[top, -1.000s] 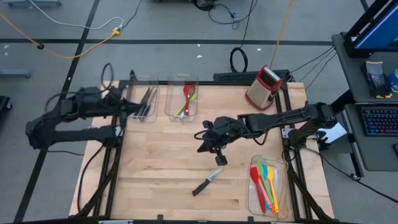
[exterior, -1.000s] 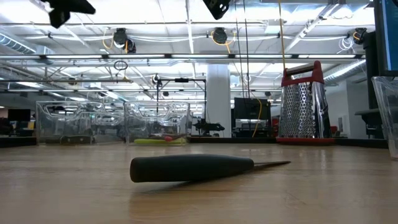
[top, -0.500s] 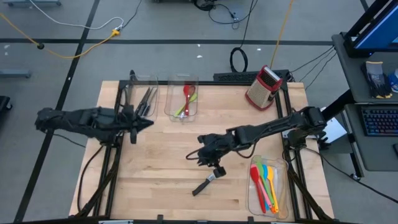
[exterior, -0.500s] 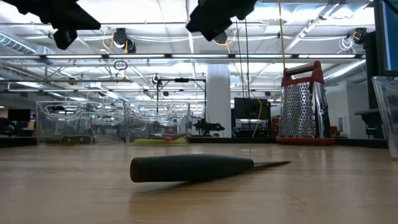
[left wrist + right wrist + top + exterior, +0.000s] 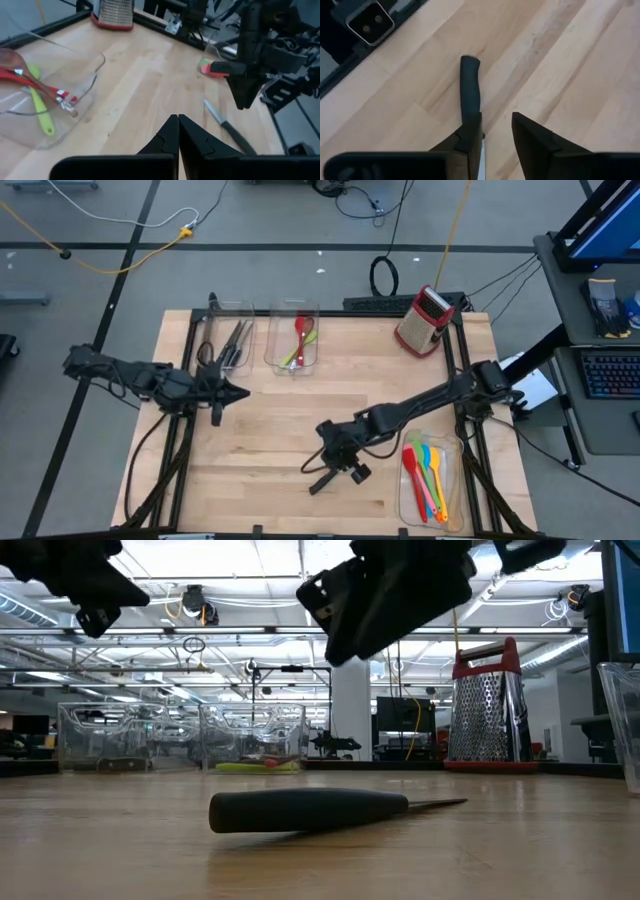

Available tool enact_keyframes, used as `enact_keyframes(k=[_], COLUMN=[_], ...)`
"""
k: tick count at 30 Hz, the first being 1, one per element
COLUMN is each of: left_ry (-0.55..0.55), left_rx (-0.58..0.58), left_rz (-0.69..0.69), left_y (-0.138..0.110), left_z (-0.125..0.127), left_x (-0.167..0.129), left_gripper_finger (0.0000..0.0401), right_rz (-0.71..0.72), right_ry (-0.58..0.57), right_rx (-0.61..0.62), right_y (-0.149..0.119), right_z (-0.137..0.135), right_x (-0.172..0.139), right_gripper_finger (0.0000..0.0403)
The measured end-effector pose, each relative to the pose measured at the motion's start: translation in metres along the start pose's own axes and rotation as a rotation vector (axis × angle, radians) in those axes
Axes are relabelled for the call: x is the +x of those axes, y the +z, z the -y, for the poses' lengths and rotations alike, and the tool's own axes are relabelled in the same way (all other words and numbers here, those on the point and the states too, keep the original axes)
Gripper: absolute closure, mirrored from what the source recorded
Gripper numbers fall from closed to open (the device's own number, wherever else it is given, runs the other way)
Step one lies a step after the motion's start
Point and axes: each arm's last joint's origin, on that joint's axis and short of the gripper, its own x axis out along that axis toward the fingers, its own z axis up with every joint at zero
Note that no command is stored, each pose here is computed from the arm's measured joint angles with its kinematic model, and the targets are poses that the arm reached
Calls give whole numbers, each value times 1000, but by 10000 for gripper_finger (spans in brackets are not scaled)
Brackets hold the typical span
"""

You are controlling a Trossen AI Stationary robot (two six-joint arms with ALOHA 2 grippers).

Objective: Pick & Place Kitchen Items
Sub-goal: Put the black knife into the top left transparent bin

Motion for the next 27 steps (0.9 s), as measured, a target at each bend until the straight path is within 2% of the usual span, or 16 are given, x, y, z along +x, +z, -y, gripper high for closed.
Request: enact_keyframes(k=[7,12,19,27], left_ry=[-4,-44,-57,-57], left_rx=[-6,-17,-28,-44], left_rz=[-35,-40,-20,-18], left_y=[-25,-36,-42,-42], left_z=[-6,-10,-13,-14], left_x=[11,13,11,11], left_gripper_finger=[394,396,398,383], right_rz=[-28,-23,-59,-82], right_ry=[19,23,52,53], right_rx=[-3,-2,-10,-48], right_y=[-3,-1,-5,-14], right_z=[-7,-11,-20,-18], right_x=[11,11,26,48], right_gripper_finger=[267,235,197,188])
